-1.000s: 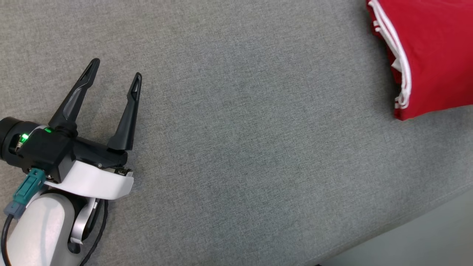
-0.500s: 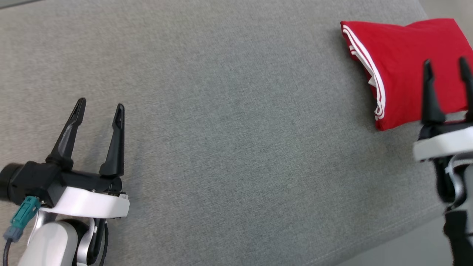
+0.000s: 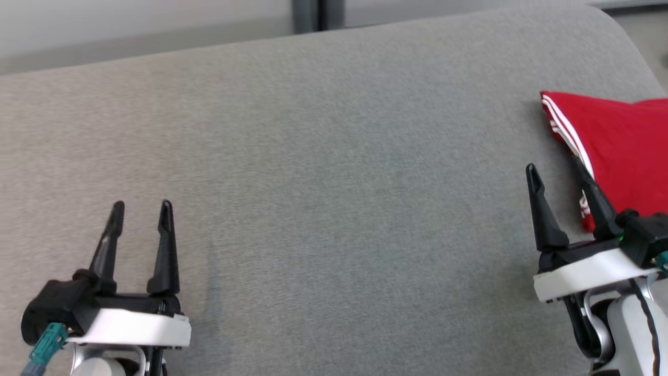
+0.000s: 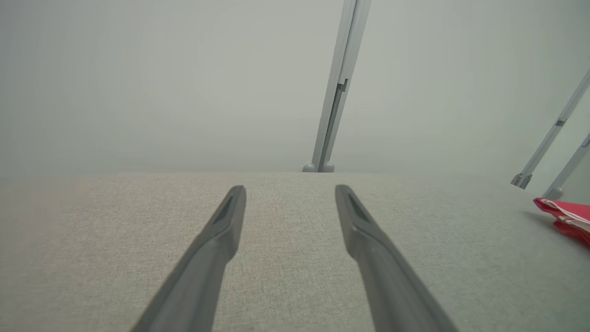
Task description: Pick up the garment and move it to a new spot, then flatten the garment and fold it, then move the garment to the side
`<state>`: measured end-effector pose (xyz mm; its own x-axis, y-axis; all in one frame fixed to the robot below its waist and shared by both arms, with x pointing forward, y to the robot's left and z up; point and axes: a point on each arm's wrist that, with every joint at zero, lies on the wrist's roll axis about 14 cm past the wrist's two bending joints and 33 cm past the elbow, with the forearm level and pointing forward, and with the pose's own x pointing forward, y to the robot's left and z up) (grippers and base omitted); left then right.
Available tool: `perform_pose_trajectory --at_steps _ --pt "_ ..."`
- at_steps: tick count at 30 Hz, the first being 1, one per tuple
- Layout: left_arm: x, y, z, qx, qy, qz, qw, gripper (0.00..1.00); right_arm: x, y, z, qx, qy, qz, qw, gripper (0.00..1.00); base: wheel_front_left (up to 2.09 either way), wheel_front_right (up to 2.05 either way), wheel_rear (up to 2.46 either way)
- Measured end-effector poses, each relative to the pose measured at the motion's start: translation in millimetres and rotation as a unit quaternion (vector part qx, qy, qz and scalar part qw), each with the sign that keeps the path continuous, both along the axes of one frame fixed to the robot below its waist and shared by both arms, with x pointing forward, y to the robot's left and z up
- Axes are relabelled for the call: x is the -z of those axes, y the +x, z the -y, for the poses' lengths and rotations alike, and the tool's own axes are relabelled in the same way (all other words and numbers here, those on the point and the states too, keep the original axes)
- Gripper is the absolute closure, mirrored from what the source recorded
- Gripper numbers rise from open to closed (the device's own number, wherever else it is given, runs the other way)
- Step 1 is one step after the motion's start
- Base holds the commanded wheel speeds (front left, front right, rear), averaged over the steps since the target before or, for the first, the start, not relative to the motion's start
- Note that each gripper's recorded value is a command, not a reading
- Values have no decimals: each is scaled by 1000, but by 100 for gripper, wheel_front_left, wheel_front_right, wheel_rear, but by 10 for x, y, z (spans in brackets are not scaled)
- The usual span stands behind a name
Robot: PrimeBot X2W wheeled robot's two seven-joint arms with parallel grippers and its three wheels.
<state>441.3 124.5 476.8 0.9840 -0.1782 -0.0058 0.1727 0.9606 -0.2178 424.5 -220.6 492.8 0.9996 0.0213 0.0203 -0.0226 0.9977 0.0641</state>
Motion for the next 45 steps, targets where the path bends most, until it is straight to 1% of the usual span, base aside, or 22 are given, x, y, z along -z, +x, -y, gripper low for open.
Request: perform_pose_trajectory --at_steps 5,9,10,20,27,35,45 --pt "-72 -267 -318 -45 7 1 999 0 -39 -87 -255 -31 13 -1 999 0 0 0 0" --pt "-109 -496 -497 -67 14 0 998 0 -105 -183 -394 -49 17 3 999 0 0 0 0" --pt "-117 -608 -577 -76 20 -1 997 0 -124 -243 -431 -52 20 3 998 0 0 0 0" --pt "-197 -965 -716 -94 25 4 995 0 -246 -578 -321 -35 12 3 999 0 0 0 0" --pt "-301 -1071 -765 -103 11 18 994 0 -352 -757 -282 -26 15 10 1000 0 0 0 0" --pt "-332 -1115 -814 -103 20 18 994 0 -395 -819 -321 -32 11 8 999 0 0 0 0" --pt "-283 -1132 -788 -98 22 8 995 0 -394 -886 -250 -22 8 4 1000 0 0 0 0"
